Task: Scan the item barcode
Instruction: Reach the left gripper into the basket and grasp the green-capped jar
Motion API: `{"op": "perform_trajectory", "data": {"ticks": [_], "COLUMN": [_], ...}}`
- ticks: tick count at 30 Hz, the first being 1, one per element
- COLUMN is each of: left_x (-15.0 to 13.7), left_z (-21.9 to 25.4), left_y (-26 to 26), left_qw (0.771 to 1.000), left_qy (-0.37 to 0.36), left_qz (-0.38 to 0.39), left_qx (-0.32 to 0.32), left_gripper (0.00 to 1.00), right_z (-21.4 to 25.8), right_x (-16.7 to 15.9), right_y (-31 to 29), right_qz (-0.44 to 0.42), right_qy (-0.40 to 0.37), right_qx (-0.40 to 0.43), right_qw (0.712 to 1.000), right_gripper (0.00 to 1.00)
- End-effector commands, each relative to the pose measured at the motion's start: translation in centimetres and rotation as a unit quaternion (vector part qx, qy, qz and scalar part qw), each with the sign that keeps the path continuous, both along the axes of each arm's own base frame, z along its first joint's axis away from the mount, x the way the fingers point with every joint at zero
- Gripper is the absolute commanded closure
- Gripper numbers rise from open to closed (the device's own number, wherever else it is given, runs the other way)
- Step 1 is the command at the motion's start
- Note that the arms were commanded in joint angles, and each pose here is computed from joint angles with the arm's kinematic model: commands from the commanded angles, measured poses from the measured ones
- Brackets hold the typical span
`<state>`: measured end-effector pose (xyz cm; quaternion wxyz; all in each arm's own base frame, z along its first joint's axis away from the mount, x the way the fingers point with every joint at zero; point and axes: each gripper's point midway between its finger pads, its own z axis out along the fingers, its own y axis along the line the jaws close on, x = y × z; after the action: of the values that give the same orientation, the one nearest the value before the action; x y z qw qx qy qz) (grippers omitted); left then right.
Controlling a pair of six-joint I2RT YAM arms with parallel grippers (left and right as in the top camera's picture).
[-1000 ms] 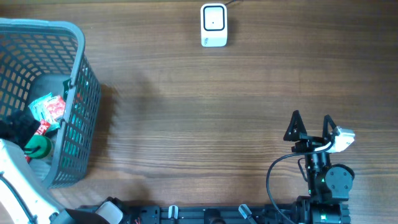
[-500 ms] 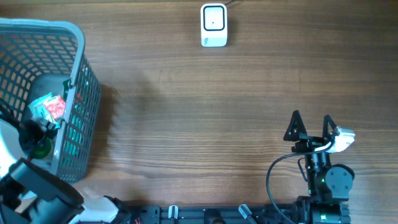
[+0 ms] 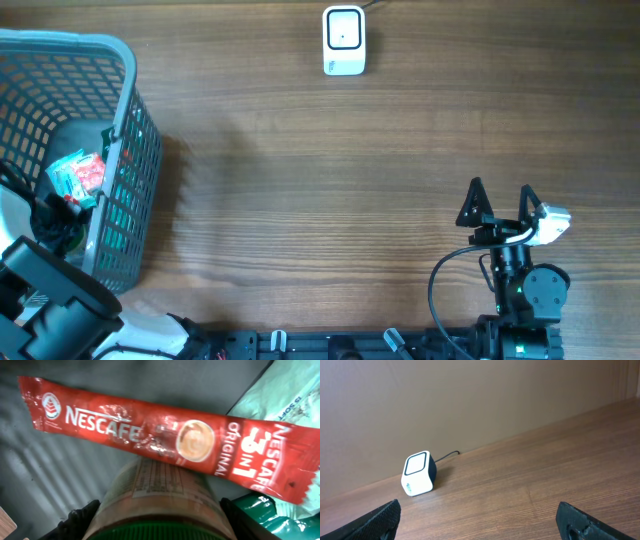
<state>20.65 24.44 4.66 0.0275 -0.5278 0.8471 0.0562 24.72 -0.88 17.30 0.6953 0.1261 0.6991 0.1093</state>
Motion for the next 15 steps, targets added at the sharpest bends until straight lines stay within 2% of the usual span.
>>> {"op": "perform_trajectory", "data": {"ticks": [1,5,12,15], "left_x": [-0.2,0.7,2.8,4.2], "left_z": [-0.3,2.2,9.7,13.8], "left_y": [-0.2,0.8,3.0,2.9], "left_qw": [1.0,1.0,0.998,0.994], "left_qy": [0.003,-0.007,-0.049,-0.096], "left_qz": [0.002,0.0,0.0,-0.008], "left_qx": [-0.009,0.003,0.047,0.056], "left_gripper": [0.49,0.5,0.51,0.5], "right_z": [0.2,0.2,0.2,0.2], "right_x": [0.0,0.0,0.0,0.0], "right_y": [0.0,0.0,0.0,0.0], "right_qz": [-0.002,-0.002,-0.002,-0.002], "right_qy": [-0.004,-0.004,-0.004,-0.004], "right_qx": [-0.009,-0.009,-0.009,-0.009], "right_qw": [1.0,1.0,1.0,1.0], "right_gripper": [0.0,0.0,0.0,0.0]}}
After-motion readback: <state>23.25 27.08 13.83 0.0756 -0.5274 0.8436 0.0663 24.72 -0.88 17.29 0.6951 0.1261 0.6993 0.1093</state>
